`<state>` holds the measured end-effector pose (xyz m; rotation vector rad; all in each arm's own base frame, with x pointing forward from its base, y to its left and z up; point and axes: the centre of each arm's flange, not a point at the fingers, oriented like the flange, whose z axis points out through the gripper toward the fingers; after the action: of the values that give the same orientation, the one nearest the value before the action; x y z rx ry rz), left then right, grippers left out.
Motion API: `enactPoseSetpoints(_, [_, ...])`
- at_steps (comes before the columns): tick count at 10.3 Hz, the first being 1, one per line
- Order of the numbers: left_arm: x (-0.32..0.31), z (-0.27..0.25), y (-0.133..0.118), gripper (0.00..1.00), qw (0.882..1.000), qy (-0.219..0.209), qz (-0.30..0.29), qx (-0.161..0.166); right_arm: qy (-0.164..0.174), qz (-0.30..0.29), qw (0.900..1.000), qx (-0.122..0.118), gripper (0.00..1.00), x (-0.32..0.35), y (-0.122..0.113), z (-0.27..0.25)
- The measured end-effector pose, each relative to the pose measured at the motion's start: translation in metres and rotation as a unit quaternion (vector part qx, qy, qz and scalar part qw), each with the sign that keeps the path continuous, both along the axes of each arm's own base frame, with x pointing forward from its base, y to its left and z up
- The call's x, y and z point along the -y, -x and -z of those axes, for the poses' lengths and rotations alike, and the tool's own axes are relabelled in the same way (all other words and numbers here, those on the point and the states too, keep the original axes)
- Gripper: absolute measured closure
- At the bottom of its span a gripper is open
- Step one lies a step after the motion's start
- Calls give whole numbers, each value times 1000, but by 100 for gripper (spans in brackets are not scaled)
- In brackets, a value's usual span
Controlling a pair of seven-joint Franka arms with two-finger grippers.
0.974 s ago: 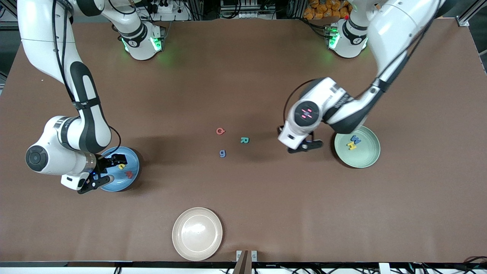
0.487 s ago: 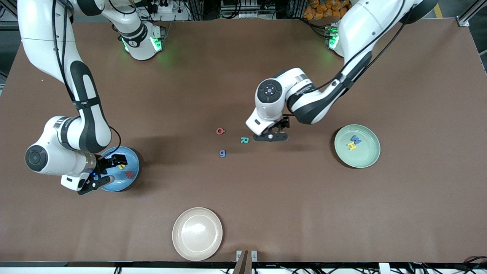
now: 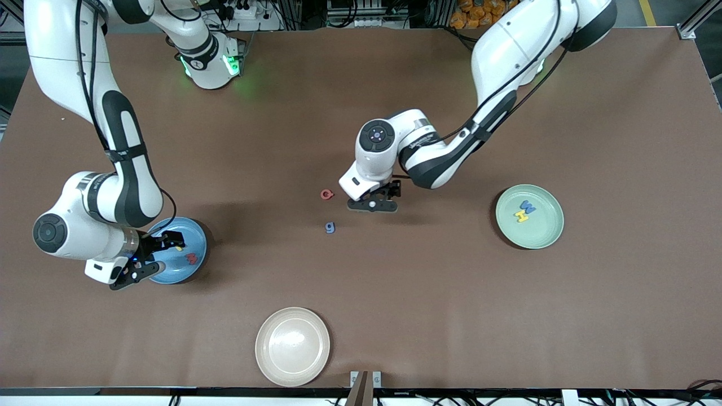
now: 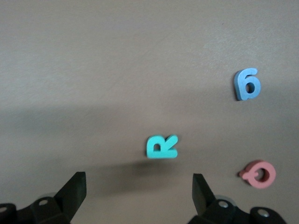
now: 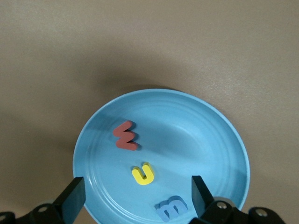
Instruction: Sort upper and lower case letters into plates
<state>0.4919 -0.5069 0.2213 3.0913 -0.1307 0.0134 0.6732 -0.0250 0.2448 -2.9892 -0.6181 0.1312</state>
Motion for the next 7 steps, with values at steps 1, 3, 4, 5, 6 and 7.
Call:
enactPoseSetpoints(1, [2,11,0,0,1000,6,5,1,0,0,1000,1,0,1,0,0])
enactPoseSetpoints(3, [3,29,-1,0,1000,20,8,1,1,-1,1000,3,0,1,0,0])
enactPoseSetpoints(4, [2,35,-1,0,1000,21,10,2,1,-1,1000,2,0,2,0,1])
enactPoseSetpoints(5, [2,40,-1,0,1000,17,15,4,1,0,1000,1,0,5,0,2])
enactPoseSetpoints(6, [3,42,0,0,1000,14,19,5,2,1,1000,1,0,7,0,3])
enactPoseSetpoints(7, [4,43,1,1,1000,13,21,6,2,1,1000,1,0,8,0,3])
